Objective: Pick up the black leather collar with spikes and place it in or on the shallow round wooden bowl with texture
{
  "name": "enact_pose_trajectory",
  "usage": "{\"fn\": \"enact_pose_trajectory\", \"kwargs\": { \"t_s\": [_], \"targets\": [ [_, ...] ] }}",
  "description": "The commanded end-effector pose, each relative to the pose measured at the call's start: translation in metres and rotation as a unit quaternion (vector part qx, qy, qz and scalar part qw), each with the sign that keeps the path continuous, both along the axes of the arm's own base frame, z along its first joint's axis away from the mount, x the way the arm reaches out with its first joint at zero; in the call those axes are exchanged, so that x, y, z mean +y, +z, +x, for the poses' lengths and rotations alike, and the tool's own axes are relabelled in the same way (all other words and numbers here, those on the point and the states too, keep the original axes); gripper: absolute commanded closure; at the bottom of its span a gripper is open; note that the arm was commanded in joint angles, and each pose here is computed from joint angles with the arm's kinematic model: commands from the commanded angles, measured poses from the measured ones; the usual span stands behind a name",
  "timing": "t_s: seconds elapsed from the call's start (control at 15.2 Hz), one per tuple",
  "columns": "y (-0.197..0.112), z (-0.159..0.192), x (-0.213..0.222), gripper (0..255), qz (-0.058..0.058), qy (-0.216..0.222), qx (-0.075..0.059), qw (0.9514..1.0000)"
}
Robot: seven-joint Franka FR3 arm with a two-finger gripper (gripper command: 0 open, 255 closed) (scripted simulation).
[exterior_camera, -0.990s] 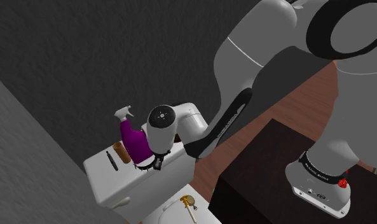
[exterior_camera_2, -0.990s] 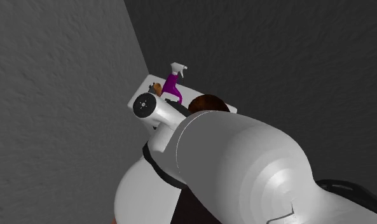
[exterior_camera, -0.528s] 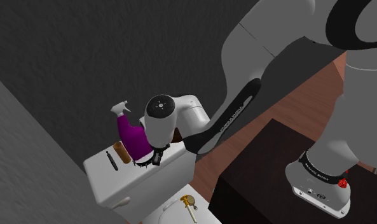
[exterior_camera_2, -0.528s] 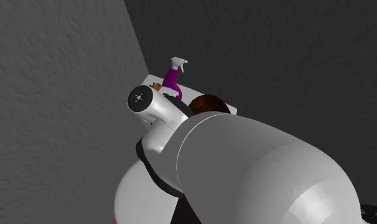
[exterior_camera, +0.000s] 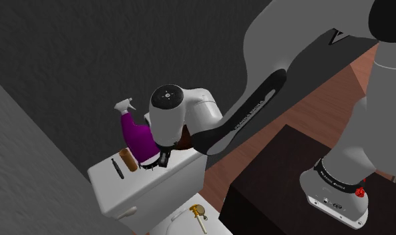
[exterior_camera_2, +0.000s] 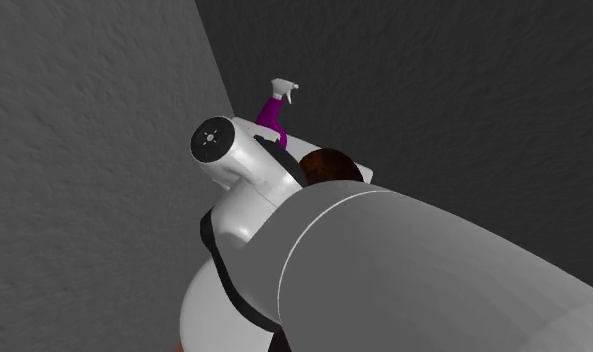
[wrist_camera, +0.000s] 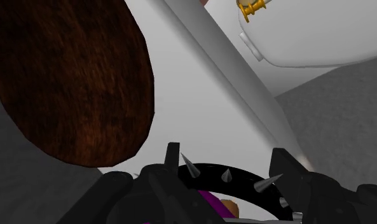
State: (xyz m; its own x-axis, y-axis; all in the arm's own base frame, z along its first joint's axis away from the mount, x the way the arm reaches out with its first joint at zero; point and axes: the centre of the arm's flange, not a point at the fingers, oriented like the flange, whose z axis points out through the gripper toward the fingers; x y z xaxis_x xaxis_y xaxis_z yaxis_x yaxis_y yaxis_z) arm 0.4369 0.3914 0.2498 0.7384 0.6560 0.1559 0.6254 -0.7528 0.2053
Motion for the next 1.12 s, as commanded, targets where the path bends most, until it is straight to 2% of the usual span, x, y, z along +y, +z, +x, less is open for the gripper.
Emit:
{"fn": "enact_pose_trajectory", "kwargs": {
  "t_s": [0.0,0.07,0.99,1.06],
  "targets": [
    [0.011,0.0,0.001,255,0.0,0.0,0.0,1.0],
    [0.011,0.0,0.001,255,0.0,0.0,0.0,1.0],
    [0.011,0.046,-0.183,255,0.0,0.0,0.0,1.0],
    [0.006,0.046,-0.183,255,0.0,0.0,0.0,1.0]
  ]
}}
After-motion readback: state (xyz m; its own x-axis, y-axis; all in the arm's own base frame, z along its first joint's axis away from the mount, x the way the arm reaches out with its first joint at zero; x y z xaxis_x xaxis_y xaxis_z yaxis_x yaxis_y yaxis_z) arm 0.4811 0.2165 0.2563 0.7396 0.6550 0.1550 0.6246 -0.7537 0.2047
